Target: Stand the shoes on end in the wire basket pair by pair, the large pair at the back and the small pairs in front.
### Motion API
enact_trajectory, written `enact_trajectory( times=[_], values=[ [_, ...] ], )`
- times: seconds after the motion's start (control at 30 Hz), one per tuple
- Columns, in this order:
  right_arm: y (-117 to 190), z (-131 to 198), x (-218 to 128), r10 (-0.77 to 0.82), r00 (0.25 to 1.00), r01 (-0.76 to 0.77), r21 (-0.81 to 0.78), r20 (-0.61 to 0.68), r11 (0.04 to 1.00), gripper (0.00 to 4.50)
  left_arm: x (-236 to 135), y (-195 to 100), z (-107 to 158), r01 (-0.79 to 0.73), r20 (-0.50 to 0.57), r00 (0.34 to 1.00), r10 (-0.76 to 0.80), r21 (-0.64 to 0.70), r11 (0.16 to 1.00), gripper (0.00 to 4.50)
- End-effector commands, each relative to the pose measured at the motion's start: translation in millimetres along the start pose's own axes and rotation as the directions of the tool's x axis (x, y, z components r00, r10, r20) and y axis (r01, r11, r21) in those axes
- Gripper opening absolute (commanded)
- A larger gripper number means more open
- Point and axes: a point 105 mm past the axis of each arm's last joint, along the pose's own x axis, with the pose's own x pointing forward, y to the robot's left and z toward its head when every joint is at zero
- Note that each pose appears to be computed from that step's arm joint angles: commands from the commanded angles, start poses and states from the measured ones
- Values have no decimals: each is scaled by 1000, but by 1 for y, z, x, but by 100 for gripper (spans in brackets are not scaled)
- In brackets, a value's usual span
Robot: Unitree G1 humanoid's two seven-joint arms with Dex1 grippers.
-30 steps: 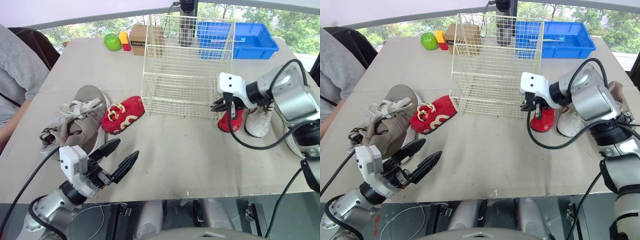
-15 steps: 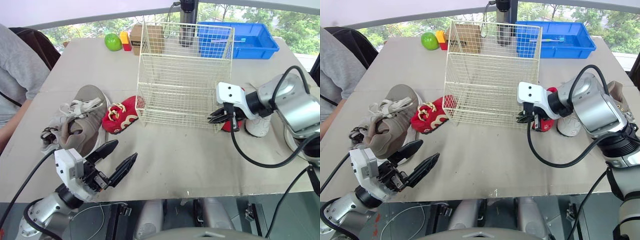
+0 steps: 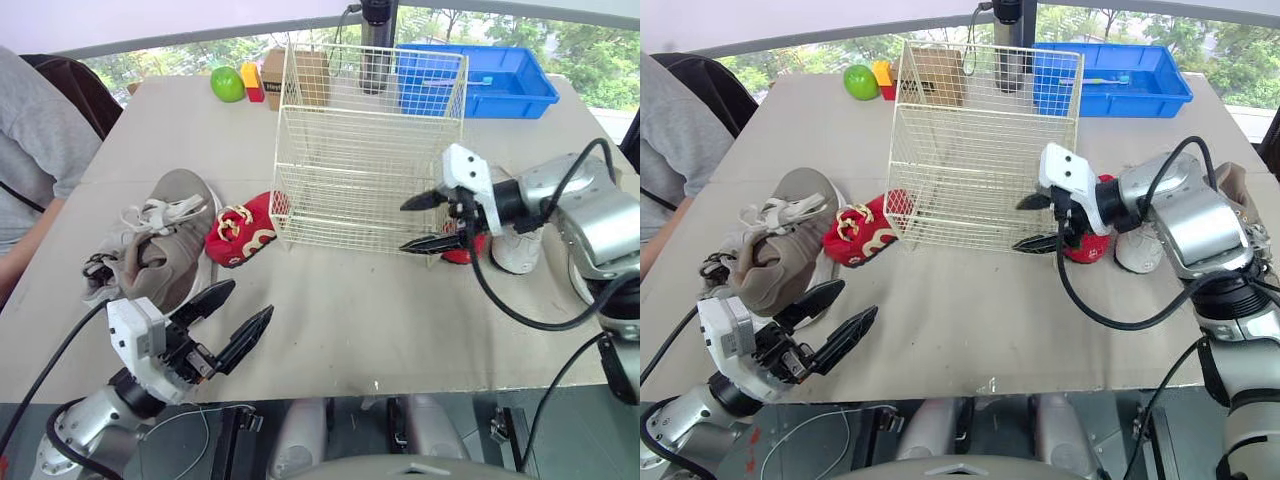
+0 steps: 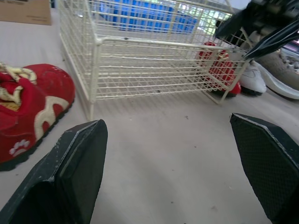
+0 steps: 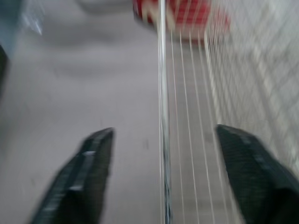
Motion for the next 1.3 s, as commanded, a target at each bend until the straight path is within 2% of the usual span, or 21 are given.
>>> enact_trajectory(
  times=[0.03,0.07,0.1,0.17,0.23,0.33,0.5,0.6,0.7,0.73,0.83,0.87,0.97,1.1,1.17,1.23,1.3],
  values=[
    [16,40,-16,-1,961,22,-74,277,997,443,-6,6,19,-94,87,992,92,23,995,450],
    [26,48,-19,27,922,5,-82,385,997,443,-10,10,23,-150,112,983,147,23,988,450],
    [33,51,-20,32,897,23,-118,442,993,443,-14,13,28,-203,130,972,198,31,979,450],
    [43,45,-15,5,879,48,-98,476,994,443,-27,16,37,-330,167,933,319,45,943,450],
    [55,30,-4,5,897,29,-71,443,997,443,-39,19,50,-455,215,873,438,33,890,450],
    [59,22,3,-49,876,39,29,480,999,443,-55,22,59,-599,219,787,576,53,799,450],
    [69,19,13,-39,872,5,72,488,997,443,-70,39,49,-746,132,666,735,104,657,450],
    [70,19,16,-30,876,0,63,482,998,443,-63,45,40,-739,89,674,734,117,664,450],
    [69,21,18,-10,877,-15,49,480,999,443,-58,65,16,-759,-14,643,766,126,639,450],
    [68,23,19,-5,877,-19,45,480,999,443,-50,68,7,-723,-55,668,742,185,665,450],
    [66,25,21,-2,880,-20,41,475,999,443,-35,84,-10,-700,-82,679,730,226,677,450],
    [65,26,21,-4,881,-17,40,473,999,443,-30,87,-13,-709,-74,678,732,199,676,450],
    [64,26,20,-11,888,-4,32,459,999,450,-26,90,-20,-715,-73,674,735,185,674,377],
    [61,21,19,-21,896,3,40,444,999,450,-17,84,-18,-683,-39,714,699,181,707,217],
    [61,19,20,-18,899,1,39,437,999,450,-15,82,-15,-676,-15,725,689,179,715,162],
    [61,21,19,-19,898,-1,44,439,999,450,-14,77,2,-691,73,721,689,150,707,114],
    [59,22,19,-21,898,2,43,439,999,450,-14,71,23,-711,185,702,688,113,694,91]
  ],
)
